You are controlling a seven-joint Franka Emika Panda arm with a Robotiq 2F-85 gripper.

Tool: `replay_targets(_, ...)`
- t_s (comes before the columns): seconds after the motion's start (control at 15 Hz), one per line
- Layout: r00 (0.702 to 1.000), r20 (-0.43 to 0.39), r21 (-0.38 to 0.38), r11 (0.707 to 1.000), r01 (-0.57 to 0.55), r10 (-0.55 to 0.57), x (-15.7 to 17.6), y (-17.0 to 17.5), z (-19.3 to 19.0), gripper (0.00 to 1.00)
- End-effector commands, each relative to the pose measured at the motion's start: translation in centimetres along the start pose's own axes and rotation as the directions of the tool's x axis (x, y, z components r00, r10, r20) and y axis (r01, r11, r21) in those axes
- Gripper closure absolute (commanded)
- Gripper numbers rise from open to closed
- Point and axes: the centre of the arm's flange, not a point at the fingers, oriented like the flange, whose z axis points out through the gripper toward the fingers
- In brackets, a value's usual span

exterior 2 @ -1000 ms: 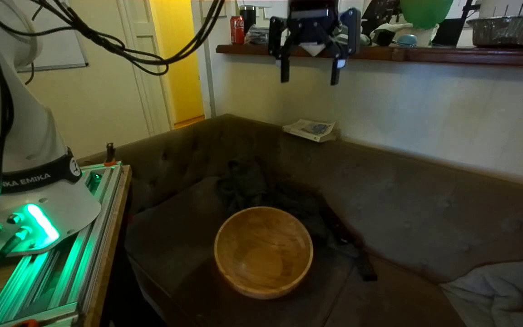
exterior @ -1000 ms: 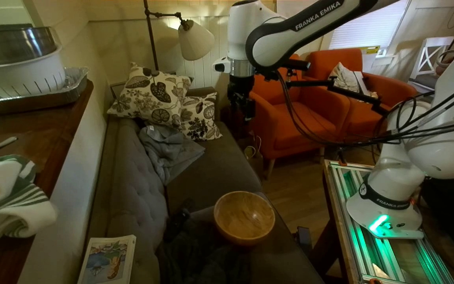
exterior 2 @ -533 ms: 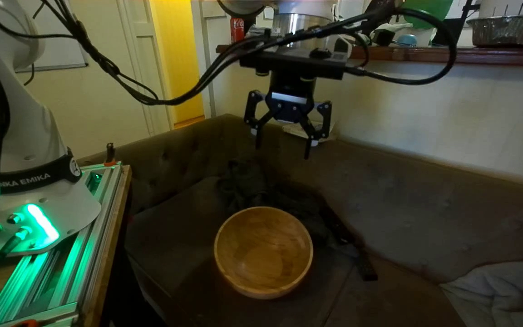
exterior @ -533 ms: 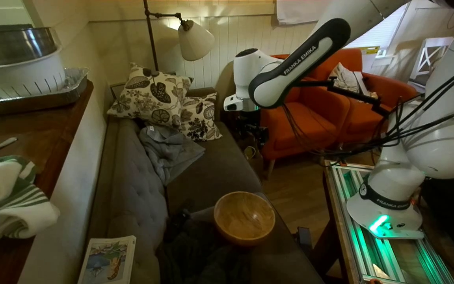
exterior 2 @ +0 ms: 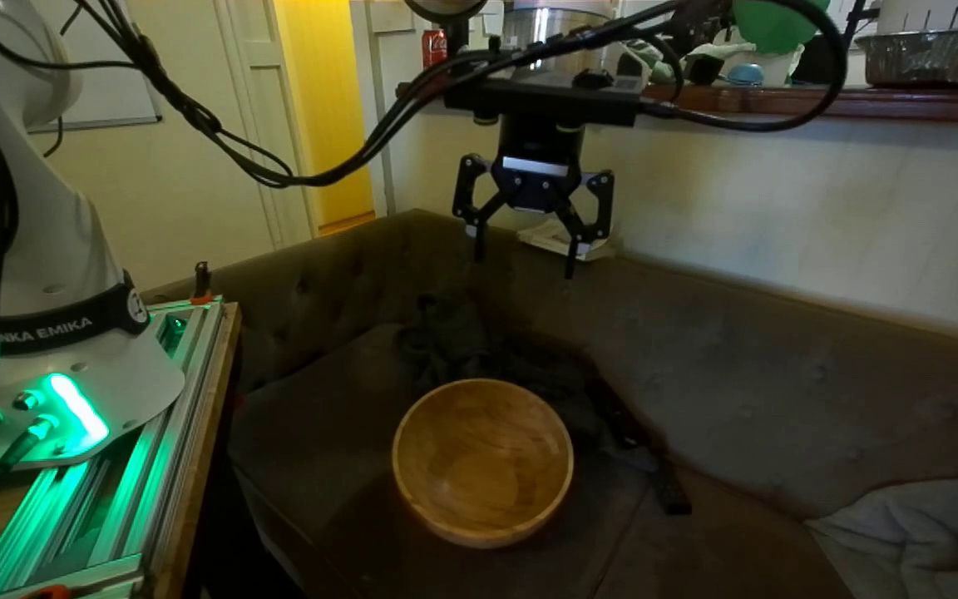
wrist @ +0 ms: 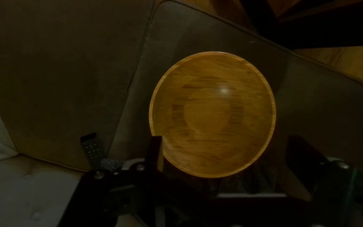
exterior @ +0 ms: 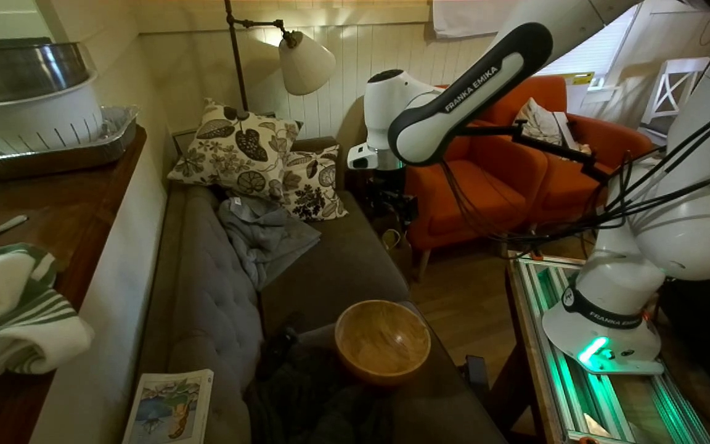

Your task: Put the bowl on the countertop

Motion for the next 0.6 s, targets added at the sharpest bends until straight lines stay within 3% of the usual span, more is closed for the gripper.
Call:
replay_targets(0.0, 0.999, 0.029, 0.095, 0.995, 0.024, -0.026, 1.8, 3.2, 4.5, 0.00)
replay_targets(0.27, 0.987, 0.134, 0.174, 0.979, -0.109, 0.086, 3.0, 6.8, 11.6, 0.00)
replay_targets(0.53, 0.928, 0.281, 0.161, 0.941, -0.299, 0.247, 4.0, 10.3, 19.1, 0.00)
